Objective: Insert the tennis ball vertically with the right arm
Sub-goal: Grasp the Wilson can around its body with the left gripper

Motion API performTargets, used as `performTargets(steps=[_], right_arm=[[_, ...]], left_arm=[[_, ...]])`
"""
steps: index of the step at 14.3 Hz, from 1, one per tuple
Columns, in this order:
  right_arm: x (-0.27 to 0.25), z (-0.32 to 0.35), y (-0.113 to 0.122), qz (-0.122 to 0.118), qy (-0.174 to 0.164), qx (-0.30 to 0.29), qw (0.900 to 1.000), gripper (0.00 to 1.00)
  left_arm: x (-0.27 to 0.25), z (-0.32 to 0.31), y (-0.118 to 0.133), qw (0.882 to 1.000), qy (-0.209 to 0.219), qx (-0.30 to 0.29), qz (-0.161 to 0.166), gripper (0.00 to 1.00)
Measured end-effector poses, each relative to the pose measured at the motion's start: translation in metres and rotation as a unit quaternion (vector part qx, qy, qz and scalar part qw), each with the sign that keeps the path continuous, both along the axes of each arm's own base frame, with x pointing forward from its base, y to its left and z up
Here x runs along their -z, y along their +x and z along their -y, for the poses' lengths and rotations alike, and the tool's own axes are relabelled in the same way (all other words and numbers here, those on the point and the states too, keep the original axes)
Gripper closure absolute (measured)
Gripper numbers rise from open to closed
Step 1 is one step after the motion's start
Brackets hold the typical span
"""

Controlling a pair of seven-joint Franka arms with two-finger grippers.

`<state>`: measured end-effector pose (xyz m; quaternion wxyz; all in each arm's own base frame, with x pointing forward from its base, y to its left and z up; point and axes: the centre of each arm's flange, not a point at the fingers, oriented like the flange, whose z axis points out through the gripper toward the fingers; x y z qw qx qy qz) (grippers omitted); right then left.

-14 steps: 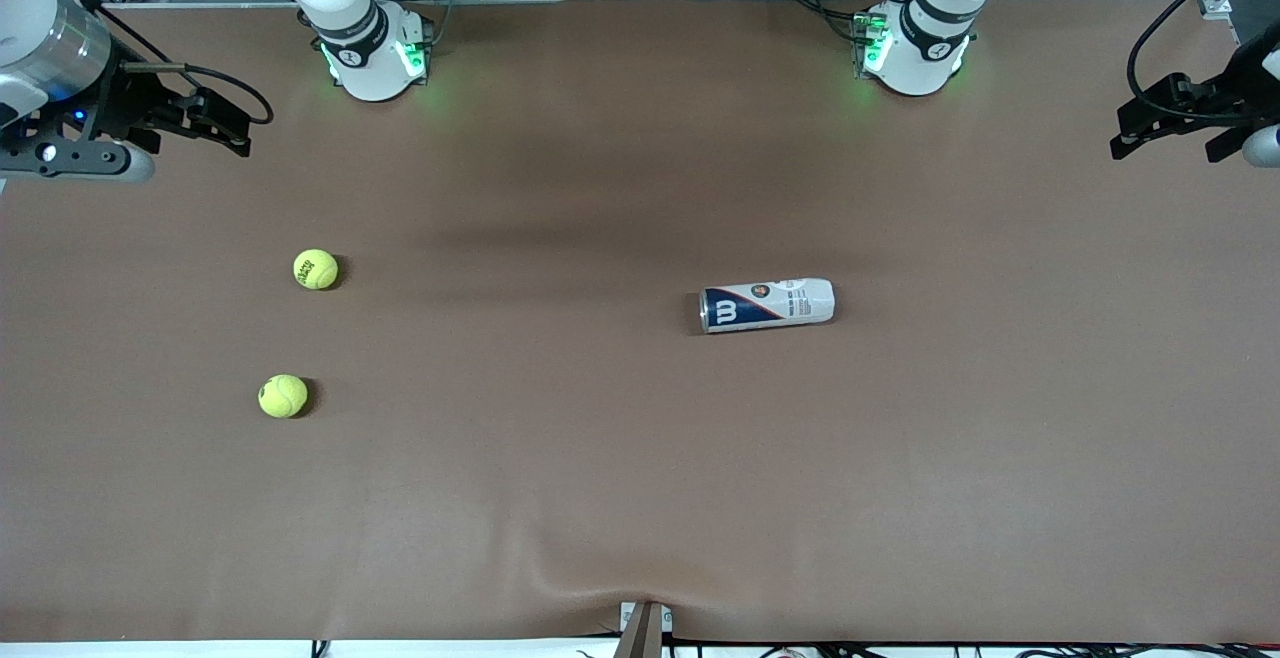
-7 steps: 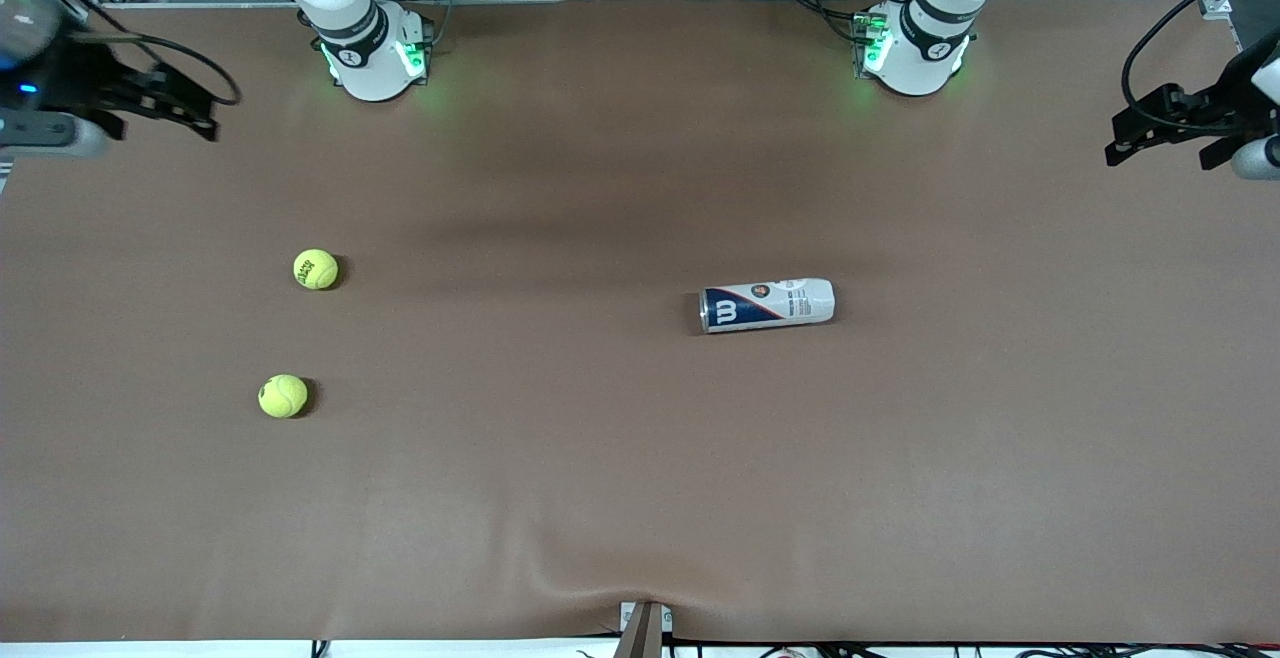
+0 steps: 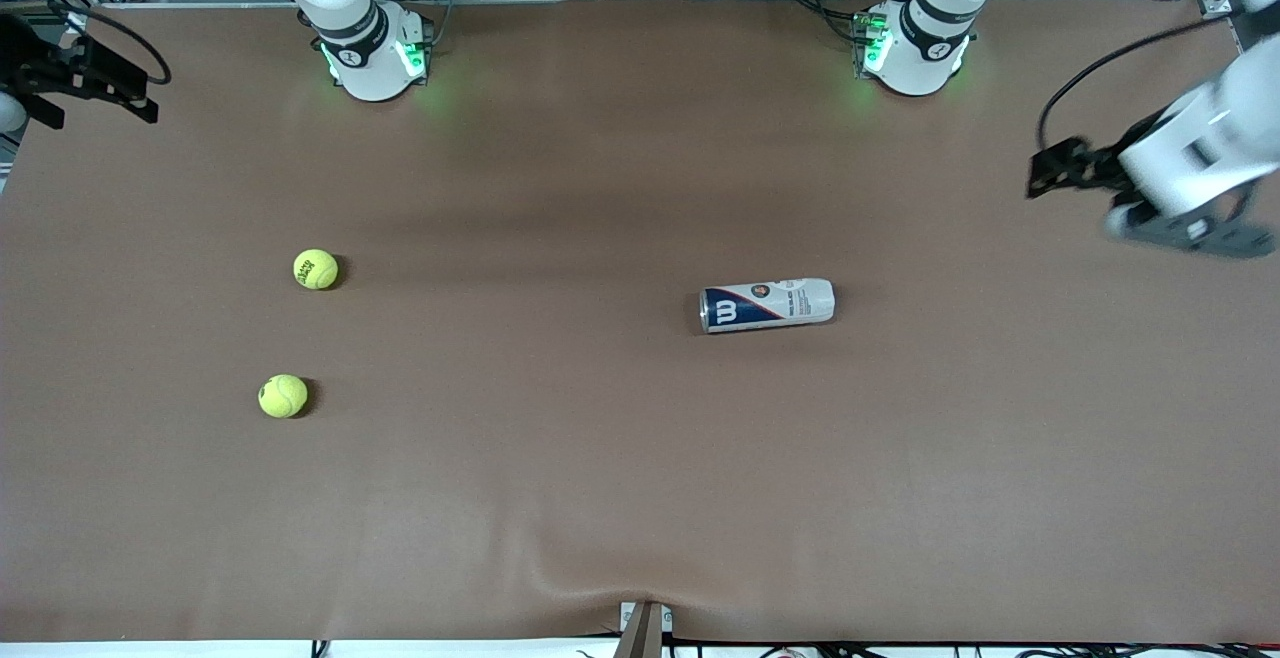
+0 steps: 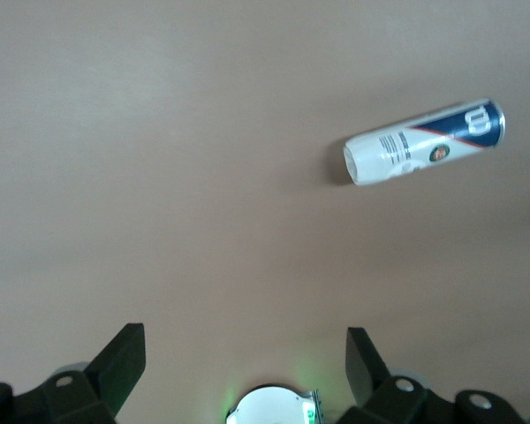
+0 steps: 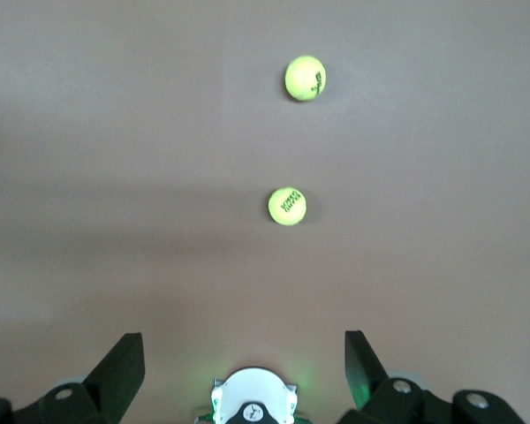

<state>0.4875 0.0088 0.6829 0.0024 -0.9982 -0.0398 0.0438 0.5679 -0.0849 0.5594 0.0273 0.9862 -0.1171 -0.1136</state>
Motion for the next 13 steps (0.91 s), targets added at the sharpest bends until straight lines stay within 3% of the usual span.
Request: performTargets(steps=[5,9,11,13], right_arm=[[-0.015,-0.006,-0.002,0.038,0.002,-0.006,0.999,0.00],[-0.011,-0.006,0.000,0.039,0.002,-0.007,0.999,0.00],[-0.009,-0.005,0.001,0.039,0.003,-0.006,0.999,0.00],[-0.009,-0.005,0.001,0.040,0.003,-0.006,0.999,0.00]], left_arm=[[0.078,0.086,0.020,0.997,-0.015,0.076,-0.028,0.00],[0.118,0.149,0.017,0.983,-0.034,0.179,-0.035,0.00],[0.142,0.160,0.021,0.964,-0.060,0.256,-0.040,0.00],[0.175,0.159,0.032,0.930,-0.091,0.353,-0.040,0.00]])
